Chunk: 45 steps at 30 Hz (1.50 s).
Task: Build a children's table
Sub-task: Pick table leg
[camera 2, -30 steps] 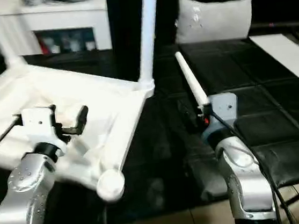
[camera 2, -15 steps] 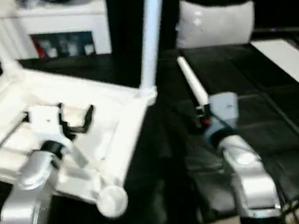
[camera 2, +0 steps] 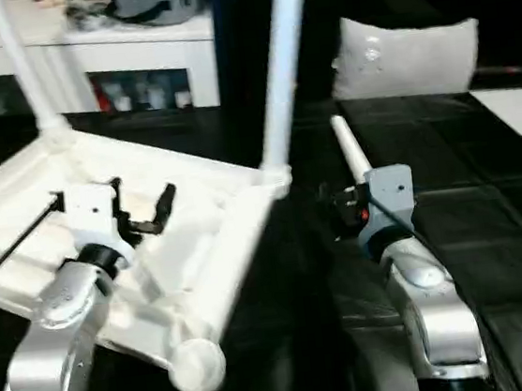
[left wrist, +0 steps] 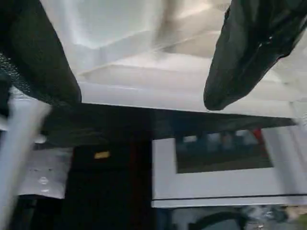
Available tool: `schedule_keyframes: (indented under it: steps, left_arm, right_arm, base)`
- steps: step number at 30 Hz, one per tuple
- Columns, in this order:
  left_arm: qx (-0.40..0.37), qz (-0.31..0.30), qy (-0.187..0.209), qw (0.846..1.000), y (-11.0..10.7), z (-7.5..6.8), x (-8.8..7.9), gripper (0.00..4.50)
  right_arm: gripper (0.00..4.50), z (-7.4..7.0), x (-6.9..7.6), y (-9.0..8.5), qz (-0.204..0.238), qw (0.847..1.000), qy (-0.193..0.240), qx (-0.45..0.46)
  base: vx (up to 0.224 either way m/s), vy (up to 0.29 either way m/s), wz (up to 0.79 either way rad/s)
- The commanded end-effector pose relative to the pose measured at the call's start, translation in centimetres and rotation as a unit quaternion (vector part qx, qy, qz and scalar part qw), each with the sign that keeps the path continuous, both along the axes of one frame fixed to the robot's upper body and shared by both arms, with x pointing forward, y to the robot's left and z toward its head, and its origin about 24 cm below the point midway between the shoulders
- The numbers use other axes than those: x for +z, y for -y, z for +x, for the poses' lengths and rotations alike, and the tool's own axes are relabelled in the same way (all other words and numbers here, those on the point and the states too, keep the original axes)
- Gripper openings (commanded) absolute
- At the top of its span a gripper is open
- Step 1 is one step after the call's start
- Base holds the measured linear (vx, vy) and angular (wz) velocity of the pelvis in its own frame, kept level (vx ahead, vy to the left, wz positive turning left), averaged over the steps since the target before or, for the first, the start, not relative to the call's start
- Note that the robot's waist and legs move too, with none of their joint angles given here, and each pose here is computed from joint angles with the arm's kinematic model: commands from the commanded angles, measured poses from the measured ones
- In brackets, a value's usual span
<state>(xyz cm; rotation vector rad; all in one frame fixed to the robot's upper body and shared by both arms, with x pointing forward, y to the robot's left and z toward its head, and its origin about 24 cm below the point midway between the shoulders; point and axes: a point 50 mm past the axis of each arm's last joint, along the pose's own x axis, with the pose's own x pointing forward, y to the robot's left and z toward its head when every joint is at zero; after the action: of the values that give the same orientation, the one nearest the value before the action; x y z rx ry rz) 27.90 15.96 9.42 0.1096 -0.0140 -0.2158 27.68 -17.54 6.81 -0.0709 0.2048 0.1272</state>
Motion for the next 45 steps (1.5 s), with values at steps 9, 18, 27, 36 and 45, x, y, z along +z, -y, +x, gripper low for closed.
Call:
schedule_keyframes:
  steps: [9, 18, 27, 36, 45]
  left_arm:
    - [-0.229, 0.024, -0.049, 0.972, 2.4, -0.9, 0.5, 4.5]
    - [-0.324, 0.086, -0.098, 0.937, 2.2, -1.2, 1.1, 4.5]
    - [-0.337, 0.086, -0.11, 0.931, 2.1, -1.6, 1.5, 4.5]
    - [-0.339, 0.083, -0.114, 0.93, 2.2, -1.8, 1.4, 4.5]
    - [-0.342, 0.084, -0.117, 0.929, 2.3, -1.7, 1.4, 4.5]
  right_arm:
    - [4.47, 5.0, 0.1, 4.7, -0.05, 0.982, -0.17, -0.059]
    - [4.47, 8.6, 0.5, 7.0, -0.049, 0.962, -0.26, -0.061]
    - [4.07, 9.1, 1.1, 8.1, -0.077, 0.946, -0.311, -0.054]
    - [3.14, 8.1, -0.3, 8.8, -0.071, 0.93, -0.359, -0.029]
    - [2.41, 7.3, -1.1, 9.5, -0.044, 0.925, -0.376, -0.035]
  base:
    - [0.027, 0.008, 0.01]
    - [-0.051, -0.005, 0.04]
    - [-0.006, 0.001, 0.0]
    - [0.0, 0.0, 0.0]
    - [0.0, 0.0, 0.0]
